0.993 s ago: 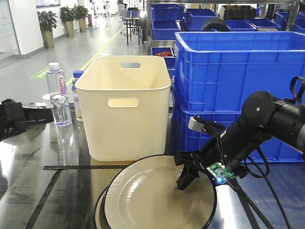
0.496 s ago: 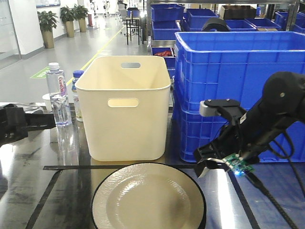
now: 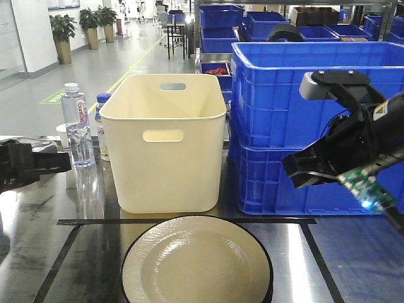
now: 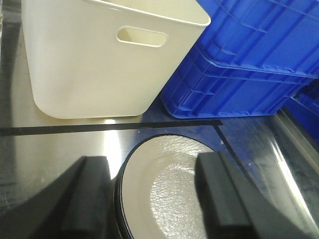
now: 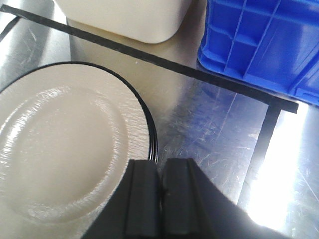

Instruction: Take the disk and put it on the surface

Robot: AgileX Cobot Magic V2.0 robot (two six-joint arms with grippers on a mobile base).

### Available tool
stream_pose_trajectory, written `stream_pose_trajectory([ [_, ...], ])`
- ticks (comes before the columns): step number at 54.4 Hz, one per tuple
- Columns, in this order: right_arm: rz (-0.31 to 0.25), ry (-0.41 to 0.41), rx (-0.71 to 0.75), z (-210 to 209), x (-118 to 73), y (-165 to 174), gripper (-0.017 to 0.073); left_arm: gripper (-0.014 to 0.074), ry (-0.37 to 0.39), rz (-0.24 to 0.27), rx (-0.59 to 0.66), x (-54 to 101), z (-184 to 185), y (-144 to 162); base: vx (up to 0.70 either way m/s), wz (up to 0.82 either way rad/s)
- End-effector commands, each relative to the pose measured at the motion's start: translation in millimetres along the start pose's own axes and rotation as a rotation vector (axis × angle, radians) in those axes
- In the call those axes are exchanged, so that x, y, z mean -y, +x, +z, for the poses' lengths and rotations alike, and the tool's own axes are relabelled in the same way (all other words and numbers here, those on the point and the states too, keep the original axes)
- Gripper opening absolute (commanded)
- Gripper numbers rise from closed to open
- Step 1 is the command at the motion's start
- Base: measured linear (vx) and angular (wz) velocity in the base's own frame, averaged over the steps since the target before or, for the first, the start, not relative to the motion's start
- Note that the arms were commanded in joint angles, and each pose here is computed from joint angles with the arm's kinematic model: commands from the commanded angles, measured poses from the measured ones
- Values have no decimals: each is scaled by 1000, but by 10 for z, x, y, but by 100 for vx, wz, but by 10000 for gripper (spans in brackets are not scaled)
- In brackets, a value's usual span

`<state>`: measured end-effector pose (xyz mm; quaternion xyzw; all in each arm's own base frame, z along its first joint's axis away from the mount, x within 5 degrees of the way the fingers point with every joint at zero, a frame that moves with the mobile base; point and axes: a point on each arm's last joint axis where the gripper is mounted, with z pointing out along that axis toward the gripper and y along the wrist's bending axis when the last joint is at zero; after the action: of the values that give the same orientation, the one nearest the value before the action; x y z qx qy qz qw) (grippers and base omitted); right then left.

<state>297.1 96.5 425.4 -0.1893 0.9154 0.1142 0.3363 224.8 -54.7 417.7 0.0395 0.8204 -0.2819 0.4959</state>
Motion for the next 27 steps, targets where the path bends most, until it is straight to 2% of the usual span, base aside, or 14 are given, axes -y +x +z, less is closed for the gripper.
stream_pose_trajectory([
  [1,-3,10,131,-253,-25,-93,9,368,12,6,94,69,-93,-128,0,0],
  [4,-2,8,132,-253,-27,-93,-15,311,12,6,94,69,-93,-128,0,0],
  [13,-2,8,132,-253,-27,-93,-12,156,12,6,94,69,-93,-128,0,0],
  [27,-2,8,132,-253,-27,-93,-10,46,12,6,94,69,-93,-128,0,0],
])
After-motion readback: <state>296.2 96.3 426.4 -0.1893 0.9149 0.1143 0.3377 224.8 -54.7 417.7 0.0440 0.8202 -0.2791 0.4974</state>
